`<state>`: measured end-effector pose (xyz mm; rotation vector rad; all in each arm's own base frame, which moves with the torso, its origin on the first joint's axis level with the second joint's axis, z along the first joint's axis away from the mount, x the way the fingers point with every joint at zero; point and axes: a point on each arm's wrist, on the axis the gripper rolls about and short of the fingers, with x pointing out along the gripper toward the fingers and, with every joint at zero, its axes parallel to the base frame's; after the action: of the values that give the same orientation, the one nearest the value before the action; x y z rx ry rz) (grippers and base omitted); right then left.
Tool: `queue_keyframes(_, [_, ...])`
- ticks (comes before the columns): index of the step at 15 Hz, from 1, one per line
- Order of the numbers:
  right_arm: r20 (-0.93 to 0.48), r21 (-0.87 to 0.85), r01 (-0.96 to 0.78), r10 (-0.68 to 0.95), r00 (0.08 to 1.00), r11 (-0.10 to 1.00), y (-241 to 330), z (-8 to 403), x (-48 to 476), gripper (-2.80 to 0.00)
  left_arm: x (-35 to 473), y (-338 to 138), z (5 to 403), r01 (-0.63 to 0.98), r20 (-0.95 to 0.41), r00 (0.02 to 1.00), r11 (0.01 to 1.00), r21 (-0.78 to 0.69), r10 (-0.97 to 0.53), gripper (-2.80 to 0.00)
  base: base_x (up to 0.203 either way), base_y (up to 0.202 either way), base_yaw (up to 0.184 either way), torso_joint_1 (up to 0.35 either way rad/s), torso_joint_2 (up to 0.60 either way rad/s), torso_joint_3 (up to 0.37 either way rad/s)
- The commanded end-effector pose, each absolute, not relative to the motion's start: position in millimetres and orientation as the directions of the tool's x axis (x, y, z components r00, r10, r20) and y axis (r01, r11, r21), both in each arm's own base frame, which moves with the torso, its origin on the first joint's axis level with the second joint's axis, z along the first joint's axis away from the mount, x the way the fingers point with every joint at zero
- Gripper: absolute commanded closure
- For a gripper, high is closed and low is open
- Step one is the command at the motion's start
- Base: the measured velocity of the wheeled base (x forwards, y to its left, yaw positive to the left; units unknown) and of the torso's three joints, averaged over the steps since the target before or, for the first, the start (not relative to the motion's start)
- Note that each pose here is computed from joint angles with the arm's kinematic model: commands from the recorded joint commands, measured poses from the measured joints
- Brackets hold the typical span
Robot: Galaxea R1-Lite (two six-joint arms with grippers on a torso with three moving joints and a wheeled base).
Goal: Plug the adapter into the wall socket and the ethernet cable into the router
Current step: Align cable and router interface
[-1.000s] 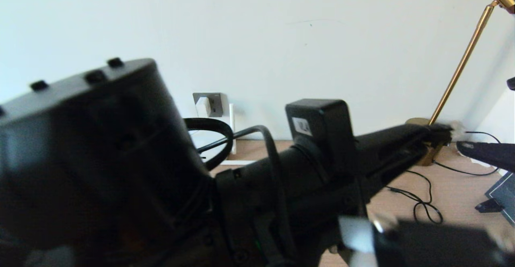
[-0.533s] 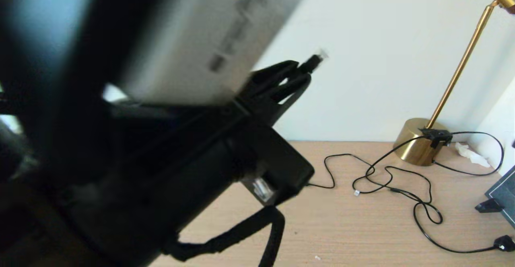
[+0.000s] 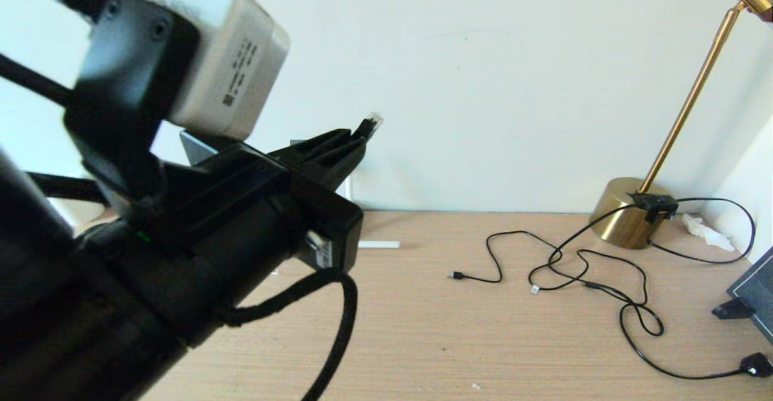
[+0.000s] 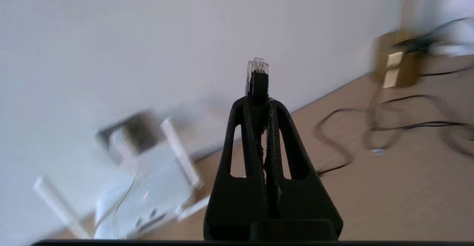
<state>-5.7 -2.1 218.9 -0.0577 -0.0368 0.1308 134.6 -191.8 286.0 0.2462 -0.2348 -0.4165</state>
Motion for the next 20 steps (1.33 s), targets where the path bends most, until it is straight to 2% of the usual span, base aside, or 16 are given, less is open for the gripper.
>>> queue_keyframes(1, [0.078,-0.062,-0.132,0.137,0.988,0.989,-4,209,-19,-2.80,156,-181,276,0.301,0.142,0.927,0.916,0.265,-0.346,0.00,0.000,0.000,0.000,0.000,0.00,0.000])
queue_keyframes(3, [0.040,-0.095,-0.132,0.136,0.990,0.987,-5,182,-20,-2.80,185,-155,266,0.226,0.079,0.966,0.951,0.208,-0.247,0.00,0.000,0.000,0.000,0.000,0.00,0.000])
queue_keyframes(6, [-0.114,-0.133,-0.148,0.134,0.985,0.980,-2,135,-8,-2.80,210,-125,254,0.196,-0.050,0.980,0.979,0.048,-0.193,0.00,0.000,0.000,0.000,0.000,0.00,0.000])
queue_keyframes(9, [-0.218,-0.151,-0.179,0.144,0.965,0.972,-1,88,0,-2.80,221,-97,233,0.135,-0.136,0.983,0.990,0.050,-0.127,0.00,0.000,0.000,0.000,0.000,0.00,0.000])
queue_keyframes(11, [-0.284,-0.093,-0.217,0.183,0.941,0.972,0,79,-2,-2.80,222,-75,207,0.088,-0.224,0.972,0.994,0.066,-0.071,0.00,0.000,0.000,0.000,0.000,0.00,0.000])
queue_keyframes(14, [-0.376,-0.108,-0.188,0.135,0.917,0.976,-1,81,-7,-2.80,221,-66,169,0.100,-0.359,0.930,0.994,0.053,-0.074,0.00,0.000,0.000,0.000,0.000,0.00,0.000])
queue_keyframes(20, [-0.356,-0.047,-0.146,0.120,0.927,0.988,-1,81,-6,-2.80,200,-63,145,0.098,-0.368,0.926,0.995,0.016,-0.086,0.00,0.000,0.000,0.000,0.000,0.00,0.000])
